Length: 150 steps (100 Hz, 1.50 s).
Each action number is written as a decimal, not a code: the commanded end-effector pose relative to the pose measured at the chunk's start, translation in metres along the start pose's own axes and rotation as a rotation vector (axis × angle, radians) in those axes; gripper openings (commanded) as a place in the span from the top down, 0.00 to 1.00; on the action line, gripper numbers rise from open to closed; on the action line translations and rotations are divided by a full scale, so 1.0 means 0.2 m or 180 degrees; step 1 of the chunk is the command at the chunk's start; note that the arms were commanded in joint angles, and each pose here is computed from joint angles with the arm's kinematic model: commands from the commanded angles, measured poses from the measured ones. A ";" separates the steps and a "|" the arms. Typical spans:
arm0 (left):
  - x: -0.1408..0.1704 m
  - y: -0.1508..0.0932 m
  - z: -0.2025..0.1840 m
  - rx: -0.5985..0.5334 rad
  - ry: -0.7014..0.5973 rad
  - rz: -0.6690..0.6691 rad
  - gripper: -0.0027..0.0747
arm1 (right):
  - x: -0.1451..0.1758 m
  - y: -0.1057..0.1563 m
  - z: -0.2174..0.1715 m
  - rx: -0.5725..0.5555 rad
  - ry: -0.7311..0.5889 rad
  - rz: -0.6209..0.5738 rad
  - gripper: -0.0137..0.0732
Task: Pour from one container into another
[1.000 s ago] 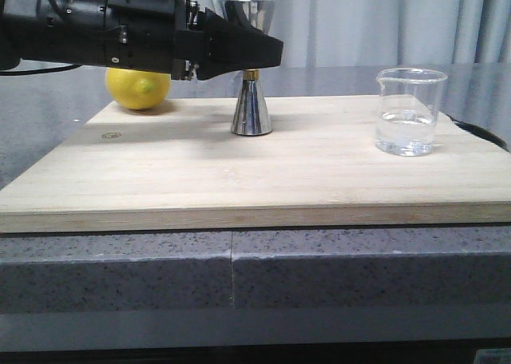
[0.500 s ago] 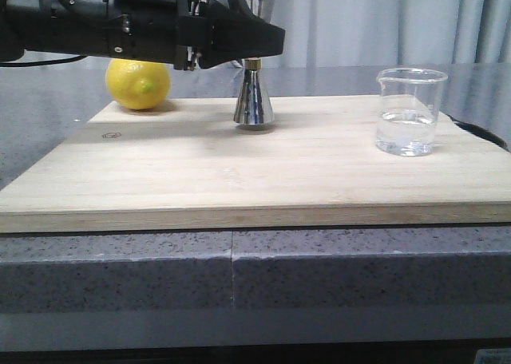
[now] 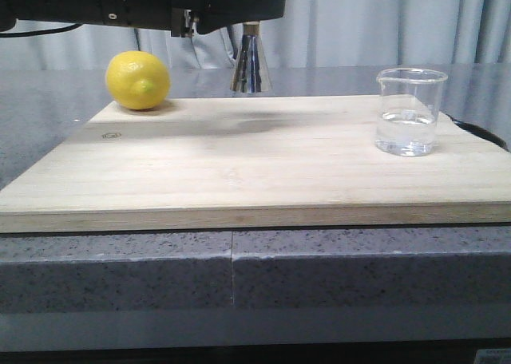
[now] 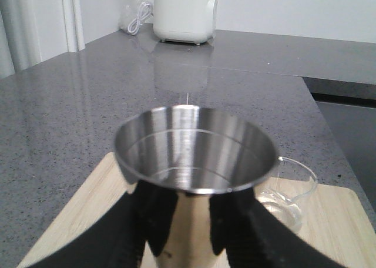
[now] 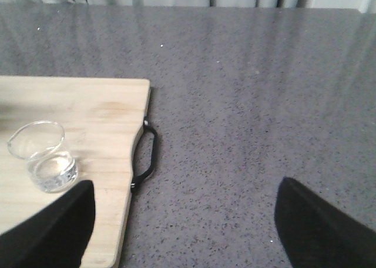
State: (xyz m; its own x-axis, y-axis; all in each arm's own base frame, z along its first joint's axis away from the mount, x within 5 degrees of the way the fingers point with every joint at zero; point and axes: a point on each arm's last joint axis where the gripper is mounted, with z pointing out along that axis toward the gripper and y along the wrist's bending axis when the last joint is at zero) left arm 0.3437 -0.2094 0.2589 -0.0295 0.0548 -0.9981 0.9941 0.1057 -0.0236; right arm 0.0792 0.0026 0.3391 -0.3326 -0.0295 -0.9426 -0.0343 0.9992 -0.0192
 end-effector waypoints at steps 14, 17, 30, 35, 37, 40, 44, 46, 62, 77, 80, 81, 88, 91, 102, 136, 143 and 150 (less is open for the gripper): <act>-0.22 -0.07 -0.02 0.0206 -0.0537 0.0132 0.63 | -0.11 0.06 0.10 -0.0459 0.0091 -0.0168 0.19; -0.22 -0.07 -0.02 0.0206 -0.0537 0.0132 0.63 | -0.11 0.07 0.12 -0.0530 0.0125 -0.0197 0.19; -0.22 -0.07 -0.02 0.0206 -0.0537 0.0132 0.63 | -0.10 0.13 0.15 -0.0839 0.0199 -0.0459 0.19; -0.22 -0.07 -0.02 0.0206 -0.0537 0.0132 0.63 | -0.10 0.15 0.15 -0.0936 0.0209 -0.0609 0.19; -0.22 -0.07 -0.02 0.0206 -0.0537 0.0132 0.63 | -0.10 0.15 0.15 -0.0944 0.0203 -0.0656 0.19; -0.22 -0.07 -0.02 0.0206 -0.0537 0.0132 0.63 | -0.10 0.16 0.15 -0.0977 0.0203 -0.0695 0.19; -0.22 -0.07 -0.02 0.0206 -0.0537 0.0132 0.63 | -0.10 0.17 0.15 -0.0992 0.0182 -0.0650 0.19; -0.22 -0.07 -0.02 0.0206 -0.0537 0.0132 0.63 | -0.11 0.17 0.15 -0.1000 0.0156 -0.0595 0.19; -0.20 -0.06 -0.02 0.0182 -0.0513 0.0107 0.63 | -0.09 0.19 0.18 -0.1091 0.0021 -0.0228 0.19; -0.19 -0.05 -0.01 0.0166 -0.0494 0.0103 0.63 | -0.01 0.19 0.24 -0.1083 -0.0046 -0.0049 0.19; -0.19 -0.05 -0.01 0.0166 -0.0494 0.0103 0.63 | 0.01 0.19 0.25 -0.1052 -0.0075 -0.0060 0.19; -0.19 -0.05 -0.01 0.0166 -0.0494 0.0103 0.63 | 0.02 0.19 0.25 -0.1046 -0.0066 -0.0064 0.19; -0.19 -0.05 -0.01 0.0166 -0.0494 0.0103 0.63 | 0.05 0.18 0.27 -0.1002 -0.0070 -0.0098 0.19; -0.19 -0.05 -0.01 0.0166 -0.0494 0.0103 0.63 | 0.06 0.18 0.28 -0.0992 -0.0064 -0.0095 0.19; -0.19 -0.05 -0.01 0.0166 -0.0494 0.0103 0.63 | 0.09 0.18 0.29 -0.0953 -0.0065 -0.0083 0.19; -0.19 -0.05 -0.01 0.0166 -0.0494 0.0103 0.63 | 0.11 0.18 0.30 -0.0928 -0.0065 -0.0102 0.19; -0.19 -0.05 -0.01 0.0166 -0.0494 0.0103 0.63 | 0.11 0.17 0.31 -0.0873 -0.0161 -0.0081 0.19; -0.19 -0.05 -0.01 0.0166 -0.0494 0.0103 0.63 | 0.11 0.18 0.32 -0.0837 -0.0317 0.0001 0.19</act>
State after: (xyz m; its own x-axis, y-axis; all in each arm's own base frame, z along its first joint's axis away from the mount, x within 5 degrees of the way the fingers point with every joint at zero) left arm 0.3437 -0.2095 0.2578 -0.0330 0.0585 -0.9977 0.9942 0.1038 -0.0268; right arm 0.1242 0.0397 0.2813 -0.3687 -0.0645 -0.9273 -0.3143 0.9475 0.0591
